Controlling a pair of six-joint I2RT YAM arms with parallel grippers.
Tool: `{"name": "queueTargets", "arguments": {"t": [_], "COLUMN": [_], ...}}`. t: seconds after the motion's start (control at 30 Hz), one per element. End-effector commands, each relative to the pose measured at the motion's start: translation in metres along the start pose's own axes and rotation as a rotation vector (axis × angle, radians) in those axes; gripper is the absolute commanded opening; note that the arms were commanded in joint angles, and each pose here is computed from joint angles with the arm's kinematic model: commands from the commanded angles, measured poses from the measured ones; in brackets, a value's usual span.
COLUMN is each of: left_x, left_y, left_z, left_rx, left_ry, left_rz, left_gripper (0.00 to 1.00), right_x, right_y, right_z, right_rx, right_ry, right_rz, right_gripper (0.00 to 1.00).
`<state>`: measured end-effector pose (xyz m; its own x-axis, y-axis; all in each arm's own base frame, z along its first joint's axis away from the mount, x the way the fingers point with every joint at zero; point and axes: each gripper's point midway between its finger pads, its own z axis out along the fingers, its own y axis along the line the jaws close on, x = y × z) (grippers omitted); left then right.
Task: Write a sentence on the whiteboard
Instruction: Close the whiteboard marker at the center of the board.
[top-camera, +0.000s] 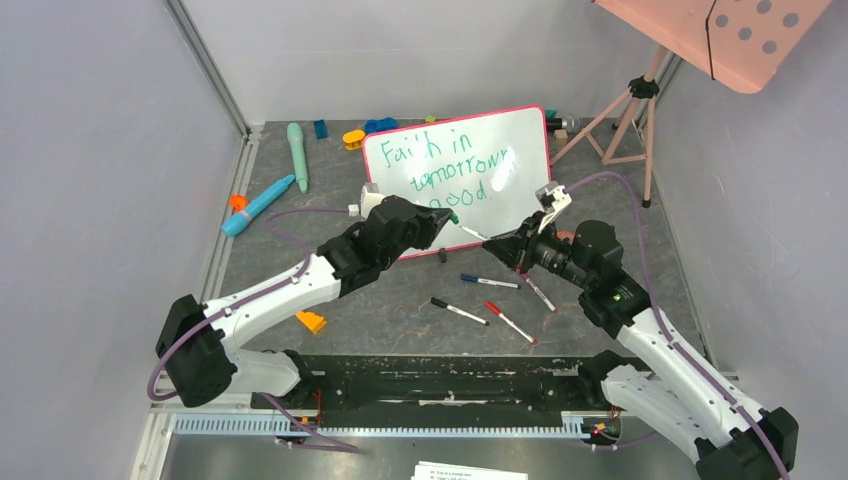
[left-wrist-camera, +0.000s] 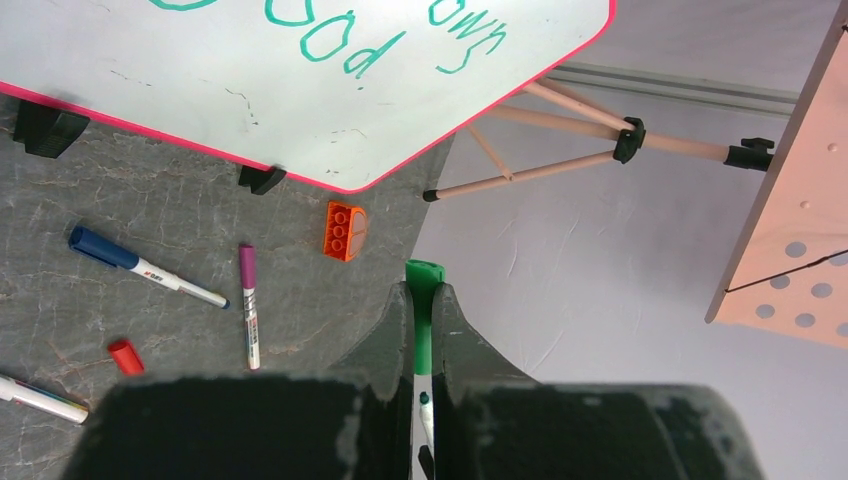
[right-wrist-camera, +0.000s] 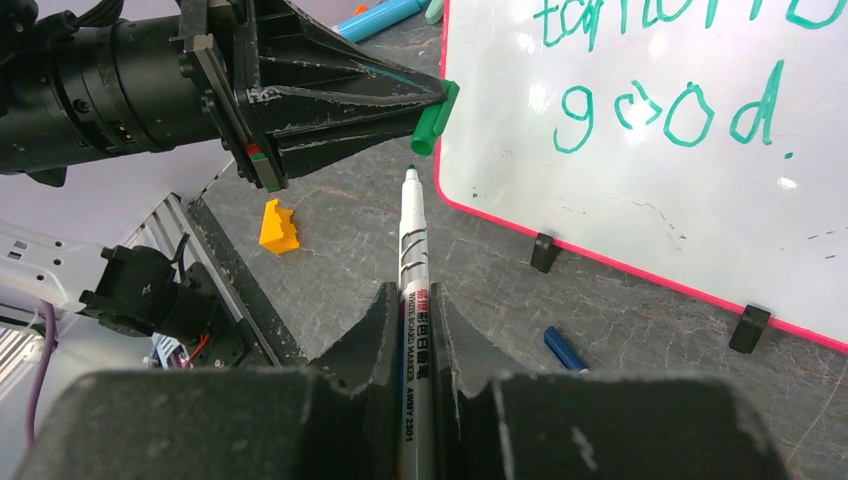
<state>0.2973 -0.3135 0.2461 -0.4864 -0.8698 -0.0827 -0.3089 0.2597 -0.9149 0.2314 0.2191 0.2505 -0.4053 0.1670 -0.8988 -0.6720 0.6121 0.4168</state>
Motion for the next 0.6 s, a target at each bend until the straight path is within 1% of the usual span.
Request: {"name": "queueTargets", "arguments": {"t": [0.0, 0.57], "left_x": [-0.0024, -0.0013], "left_y": [-0.0232, -0.0236], "left_z": [-0.0048, -0.01], "left_rx": [0.055, 0.057], "left_ry": [0.001, 0.017], "left_rz": [-0.067, -0.073], "left_gripper": [0.02, 0.02], "right_x": [-0.0106, -0.0123], "right_y": [0.0021, -0.0015], "right_z": [0.0036, 0.0086], "right_rx": [-0.007, 0.004], "right_ry": [-0.045, -0.053], "right_rz": [-0.019, -0.014], "right_gripper": [0.0, 0.0]}}
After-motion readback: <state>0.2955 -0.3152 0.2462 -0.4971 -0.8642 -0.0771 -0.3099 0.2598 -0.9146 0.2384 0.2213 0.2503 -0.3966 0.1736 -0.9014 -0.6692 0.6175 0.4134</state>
